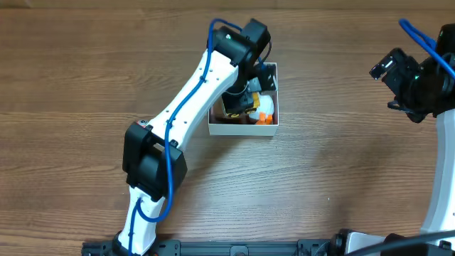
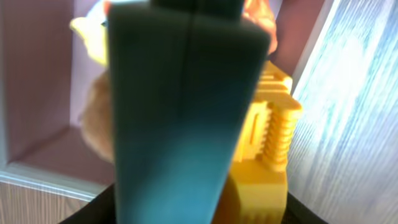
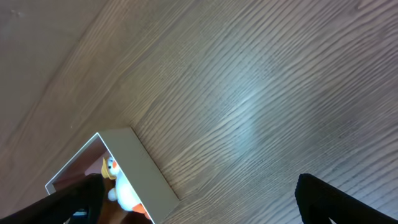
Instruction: Pack container
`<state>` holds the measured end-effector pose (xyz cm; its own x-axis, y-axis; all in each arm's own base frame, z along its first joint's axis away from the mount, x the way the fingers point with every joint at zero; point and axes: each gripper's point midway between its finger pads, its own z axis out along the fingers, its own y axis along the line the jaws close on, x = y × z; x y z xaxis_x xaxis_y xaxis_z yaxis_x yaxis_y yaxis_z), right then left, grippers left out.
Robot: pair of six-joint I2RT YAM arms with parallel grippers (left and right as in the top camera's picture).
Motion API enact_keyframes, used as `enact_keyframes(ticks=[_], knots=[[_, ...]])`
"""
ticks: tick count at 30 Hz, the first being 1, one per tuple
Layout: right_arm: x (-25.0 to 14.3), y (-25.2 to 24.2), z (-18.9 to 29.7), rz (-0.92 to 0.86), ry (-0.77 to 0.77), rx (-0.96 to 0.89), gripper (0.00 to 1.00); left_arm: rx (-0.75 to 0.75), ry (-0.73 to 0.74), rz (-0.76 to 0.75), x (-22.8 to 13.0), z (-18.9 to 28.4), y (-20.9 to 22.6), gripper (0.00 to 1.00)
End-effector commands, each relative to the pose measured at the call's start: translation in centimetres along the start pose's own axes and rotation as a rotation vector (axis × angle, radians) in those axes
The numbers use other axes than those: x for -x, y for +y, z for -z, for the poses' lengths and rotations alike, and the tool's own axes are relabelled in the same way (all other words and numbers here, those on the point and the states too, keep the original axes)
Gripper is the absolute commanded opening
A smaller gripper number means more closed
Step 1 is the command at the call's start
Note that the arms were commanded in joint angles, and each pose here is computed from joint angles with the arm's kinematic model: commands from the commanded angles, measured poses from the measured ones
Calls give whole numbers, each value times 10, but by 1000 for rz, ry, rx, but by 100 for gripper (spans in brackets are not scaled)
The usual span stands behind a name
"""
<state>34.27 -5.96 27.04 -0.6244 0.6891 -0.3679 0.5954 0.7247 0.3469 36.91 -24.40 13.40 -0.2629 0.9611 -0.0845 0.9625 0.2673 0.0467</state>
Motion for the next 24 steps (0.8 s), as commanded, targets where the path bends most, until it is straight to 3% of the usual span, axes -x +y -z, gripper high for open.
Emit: enact_keyframes(ticks=[1, 5, 6, 7, 9, 14, 17, 19, 21, 24], knots=[[2, 2, 3, 0, -9, 13, 100, -31, 22, -159, -8, -30, -7, 5], [0, 2, 3, -1, 1, 11, 100, -49, -5, -144, -5, -48, -10, 15], [-2, 2, 3, -1, 9, 16, 100, -18, 4, -84, -3, -43, -6, 26], [-3, 3, 3, -2, 16, 22, 100, 1, 4, -23, -1, -37, -2, 46], [-4, 4, 3, 10, 20, 28, 100, 14, -36, 97, 6, -8, 4, 100], [-5, 6, 4, 25, 24, 36, 100, 51, -107, 279, -2, 80, 10, 100], [-5, 5, 4, 44, 27, 35, 100, 123, -174, 565, -32, 128, 28, 100], [-6, 5, 4, 50, 30, 34, 100, 183, -212, 669, -66, 155, 45, 100], [-20, 27, 6, 181, 89, 152, 100, 265, -300, 967, -142, 200, 74, 100], [-48, 58, 7, 358, 135, 226, 100, 355, -431, 1192, -230, 257, 66, 100]])
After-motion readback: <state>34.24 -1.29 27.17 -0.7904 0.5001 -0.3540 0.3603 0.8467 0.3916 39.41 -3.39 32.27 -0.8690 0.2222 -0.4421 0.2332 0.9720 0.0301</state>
